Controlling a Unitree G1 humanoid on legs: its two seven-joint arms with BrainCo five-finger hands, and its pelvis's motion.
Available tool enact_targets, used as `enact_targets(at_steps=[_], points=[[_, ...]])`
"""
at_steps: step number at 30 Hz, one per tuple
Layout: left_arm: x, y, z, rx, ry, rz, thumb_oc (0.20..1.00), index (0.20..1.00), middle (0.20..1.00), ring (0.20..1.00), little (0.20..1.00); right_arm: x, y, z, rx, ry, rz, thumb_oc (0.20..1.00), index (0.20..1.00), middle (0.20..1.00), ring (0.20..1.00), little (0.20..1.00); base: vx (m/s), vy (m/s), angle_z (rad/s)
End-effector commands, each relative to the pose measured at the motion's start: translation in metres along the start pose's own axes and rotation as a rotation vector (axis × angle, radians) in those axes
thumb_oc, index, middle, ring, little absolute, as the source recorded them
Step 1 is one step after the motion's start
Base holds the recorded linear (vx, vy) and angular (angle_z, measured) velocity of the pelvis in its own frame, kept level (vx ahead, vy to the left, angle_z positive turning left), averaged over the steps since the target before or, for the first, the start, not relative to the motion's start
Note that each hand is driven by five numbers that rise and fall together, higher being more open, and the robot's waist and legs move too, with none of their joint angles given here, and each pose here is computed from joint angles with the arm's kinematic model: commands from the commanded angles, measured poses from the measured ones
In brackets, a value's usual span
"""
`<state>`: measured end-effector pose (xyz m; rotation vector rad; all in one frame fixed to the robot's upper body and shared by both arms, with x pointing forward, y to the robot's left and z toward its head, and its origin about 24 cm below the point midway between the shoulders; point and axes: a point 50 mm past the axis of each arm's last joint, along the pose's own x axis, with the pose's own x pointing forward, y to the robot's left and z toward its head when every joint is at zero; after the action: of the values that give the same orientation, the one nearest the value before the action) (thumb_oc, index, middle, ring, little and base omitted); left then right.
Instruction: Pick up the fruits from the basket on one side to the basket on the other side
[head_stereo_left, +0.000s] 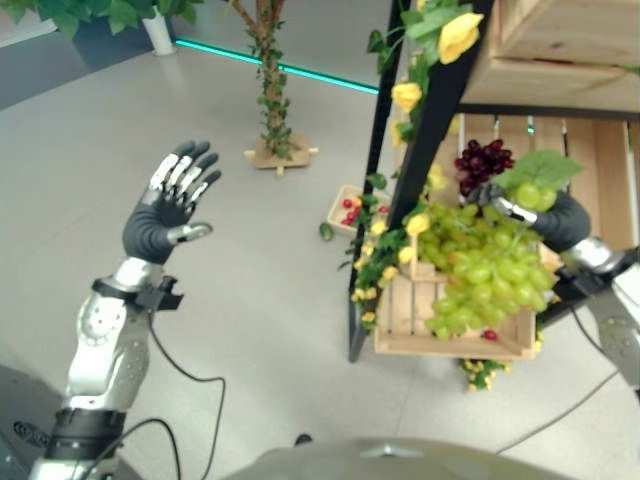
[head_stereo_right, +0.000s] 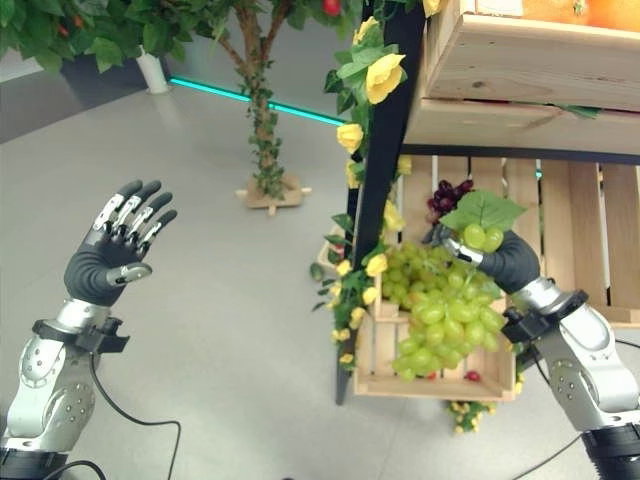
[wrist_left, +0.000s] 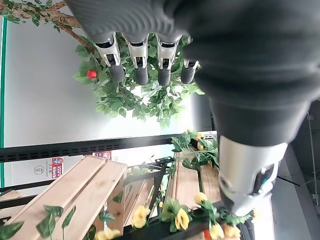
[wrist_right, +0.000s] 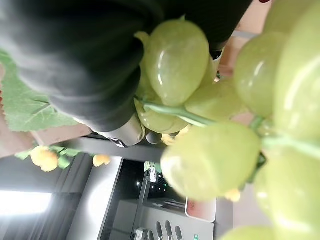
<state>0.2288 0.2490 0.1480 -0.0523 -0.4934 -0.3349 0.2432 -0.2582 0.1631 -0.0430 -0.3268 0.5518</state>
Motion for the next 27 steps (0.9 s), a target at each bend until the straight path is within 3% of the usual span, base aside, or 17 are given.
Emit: enact_targets(at_steps=[1,27], points=[[0.000,0.005,0.020,0.045,-0.065,-0.013,1.000,1.000,1.000,1.000,1.000,0.020,0.000,0.033,-0.031,-0.190,0.037,0.200,0.200,0.200,0.200,0.200,0.04,0.040,-0.28],[0.009,-0.003,0.019,0.027,-0.038,-0.067,1.000,1.000,1.000,1.000,1.000,0.032,-0.030,0.068,-0.191,-0.265,-0.078,0.200,0.200,0.200,0.200,0.200,0.02,0.005,-0.01]])
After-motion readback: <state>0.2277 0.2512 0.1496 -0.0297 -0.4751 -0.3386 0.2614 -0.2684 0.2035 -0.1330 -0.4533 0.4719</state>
